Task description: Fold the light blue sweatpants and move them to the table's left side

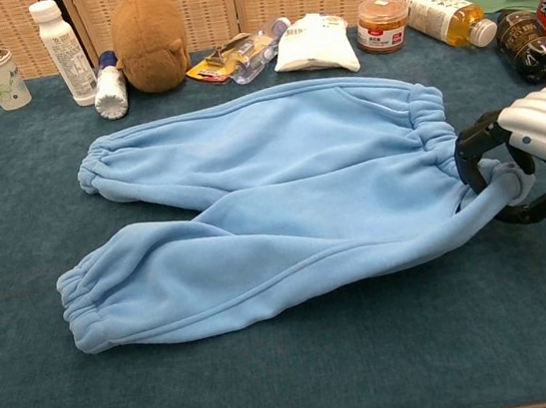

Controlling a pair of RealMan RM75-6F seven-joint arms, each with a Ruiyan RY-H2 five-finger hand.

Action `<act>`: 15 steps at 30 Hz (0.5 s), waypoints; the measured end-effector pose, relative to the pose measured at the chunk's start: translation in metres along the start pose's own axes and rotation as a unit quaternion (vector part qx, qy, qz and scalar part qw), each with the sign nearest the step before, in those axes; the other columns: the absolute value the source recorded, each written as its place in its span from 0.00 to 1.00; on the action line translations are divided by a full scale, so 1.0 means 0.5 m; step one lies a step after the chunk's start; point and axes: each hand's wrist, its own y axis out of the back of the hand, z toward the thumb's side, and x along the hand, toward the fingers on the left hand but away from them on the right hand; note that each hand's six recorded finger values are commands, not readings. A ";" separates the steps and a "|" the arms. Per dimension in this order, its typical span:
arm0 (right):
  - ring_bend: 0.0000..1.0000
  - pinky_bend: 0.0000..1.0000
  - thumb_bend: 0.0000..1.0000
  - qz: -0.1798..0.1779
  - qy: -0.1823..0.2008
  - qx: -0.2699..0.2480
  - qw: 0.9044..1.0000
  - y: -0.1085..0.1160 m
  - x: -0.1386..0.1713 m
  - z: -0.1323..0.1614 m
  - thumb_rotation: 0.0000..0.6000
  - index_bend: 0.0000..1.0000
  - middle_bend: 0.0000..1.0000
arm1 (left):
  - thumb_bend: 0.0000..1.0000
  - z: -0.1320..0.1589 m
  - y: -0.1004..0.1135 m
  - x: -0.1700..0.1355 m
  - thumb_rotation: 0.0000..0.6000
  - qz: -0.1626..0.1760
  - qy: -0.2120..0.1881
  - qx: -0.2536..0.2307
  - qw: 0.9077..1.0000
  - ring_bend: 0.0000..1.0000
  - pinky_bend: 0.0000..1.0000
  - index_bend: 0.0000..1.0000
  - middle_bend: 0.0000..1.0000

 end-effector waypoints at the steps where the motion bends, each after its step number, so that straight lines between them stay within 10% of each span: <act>1: 0.41 0.62 0.42 0.000 0.000 0.000 1.000 0.000 0.000 0.001 1.00 0.62 0.48 | 0.02 0.004 -0.004 0.007 1.00 0.000 -0.005 0.002 1.000 0.14 0.38 0.00 0.01; 6: 0.41 0.62 0.42 0.002 -0.001 -0.006 1.000 0.000 -0.002 0.007 1.00 0.62 0.48 | 0.02 0.019 -0.024 0.039 1.00 0.001 -0.025 0.010 1.000 0.13 0.33 0.00 0.01; 10: 0.41 0.62 0.42 0.003 -0.007 -0.018 1.000 0.000 -0.002 0.007 1.00 0.62 0.48 | 0.02 0.032 -0.041 0.055 1.00 -0.001 -0.035 0.021 0.999 0.01 0.03 0.00 0.00; 15: 0.41 0.62 0.42 0.004 -0.012 -0.028 1.000 -0.004 -0.001 0.008 1.00 0.62 0.48 | 0.02 0.061 -0.064 0.066 1.00 0.004 -0.050 0.030 0.998 0.00 0.00 0.00 0.00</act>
